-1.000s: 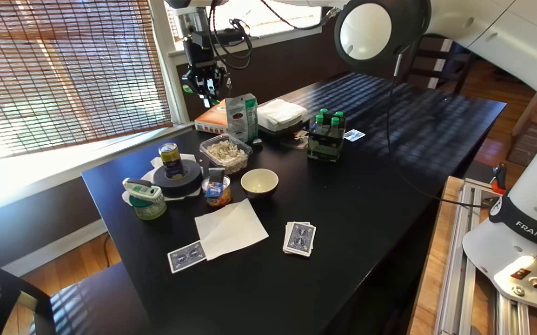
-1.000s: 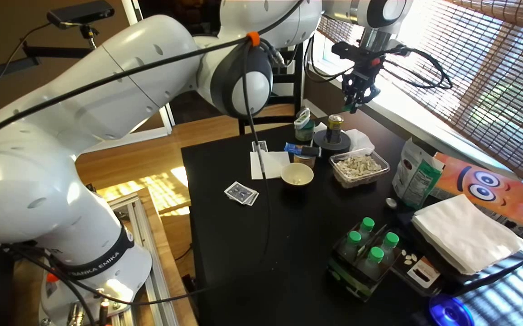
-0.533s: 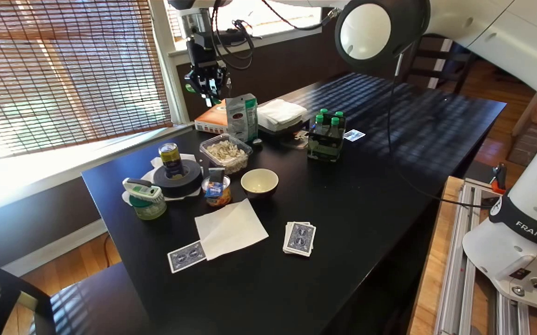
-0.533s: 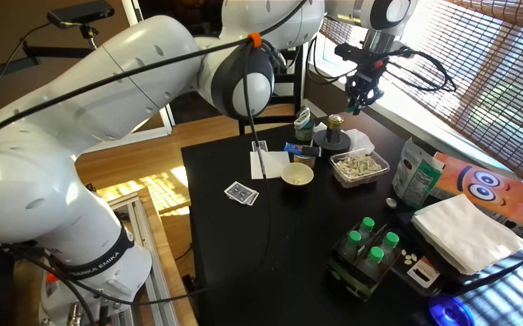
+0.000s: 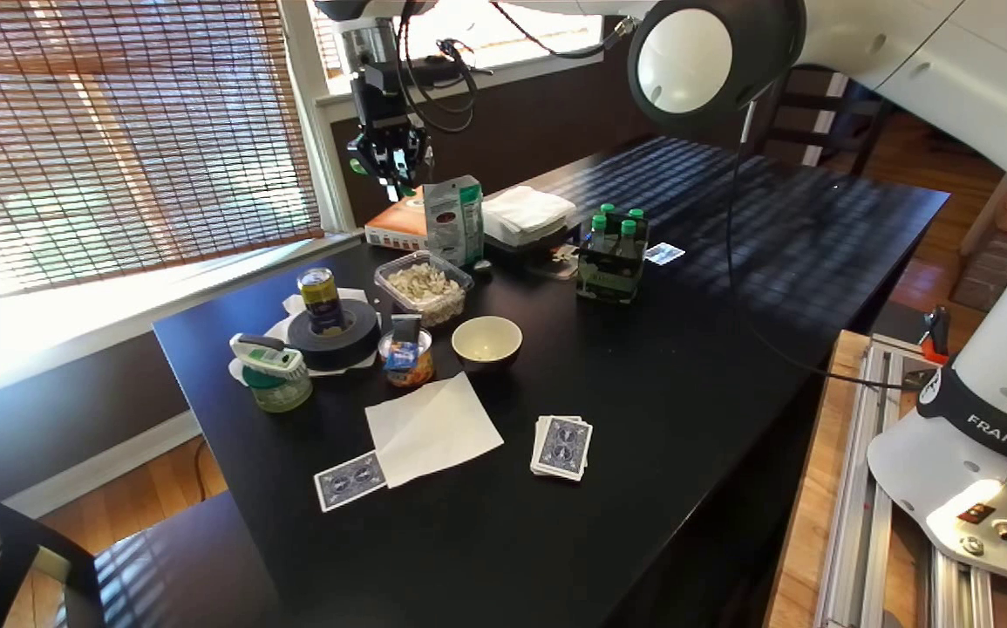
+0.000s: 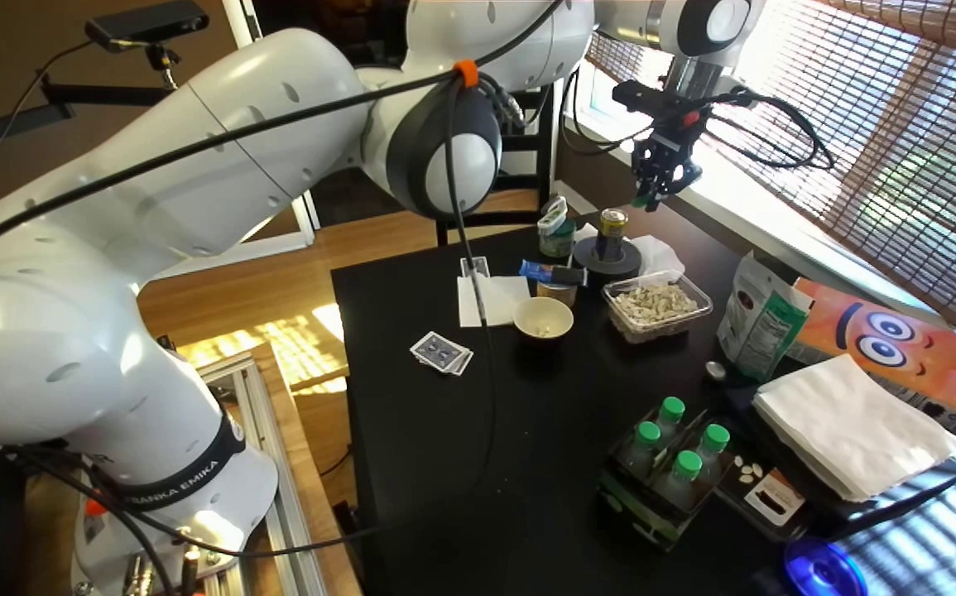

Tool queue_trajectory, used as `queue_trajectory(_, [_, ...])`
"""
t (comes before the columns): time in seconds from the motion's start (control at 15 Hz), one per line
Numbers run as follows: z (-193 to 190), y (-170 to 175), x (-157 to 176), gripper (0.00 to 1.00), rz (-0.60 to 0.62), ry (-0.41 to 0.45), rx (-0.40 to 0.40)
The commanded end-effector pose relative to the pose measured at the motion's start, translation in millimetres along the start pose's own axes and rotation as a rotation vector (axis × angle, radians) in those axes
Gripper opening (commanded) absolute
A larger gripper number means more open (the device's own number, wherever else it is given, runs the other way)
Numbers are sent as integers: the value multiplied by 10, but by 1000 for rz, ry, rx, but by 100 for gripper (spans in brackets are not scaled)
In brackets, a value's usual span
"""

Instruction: Use the green spoon to remove some contents from the clear container then place them back in the container.

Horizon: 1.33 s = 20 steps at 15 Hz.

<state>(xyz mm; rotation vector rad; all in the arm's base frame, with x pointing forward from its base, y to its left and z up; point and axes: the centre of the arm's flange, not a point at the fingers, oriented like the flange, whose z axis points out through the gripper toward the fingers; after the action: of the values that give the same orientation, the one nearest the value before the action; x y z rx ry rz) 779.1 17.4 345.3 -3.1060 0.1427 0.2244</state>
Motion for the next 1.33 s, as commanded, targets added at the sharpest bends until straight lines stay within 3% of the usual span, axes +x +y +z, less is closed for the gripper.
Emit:
queue_trajectory(0.0, [0,0,0,25,0,0,0])
queue_trajectory(0.4, [0,0,0,25,0,0,0])
queue_trajectory(0.47, [-38,7,29,6,0,-14,-2])
queue_trajectory(0.53, [-67,17,37,6,3,-33,-11])
queue_trajectory(0.87, [272,217,-31,6,43,-184,49])
queue_trajectory(1.27, [900,101,33,6,90,-423,149])
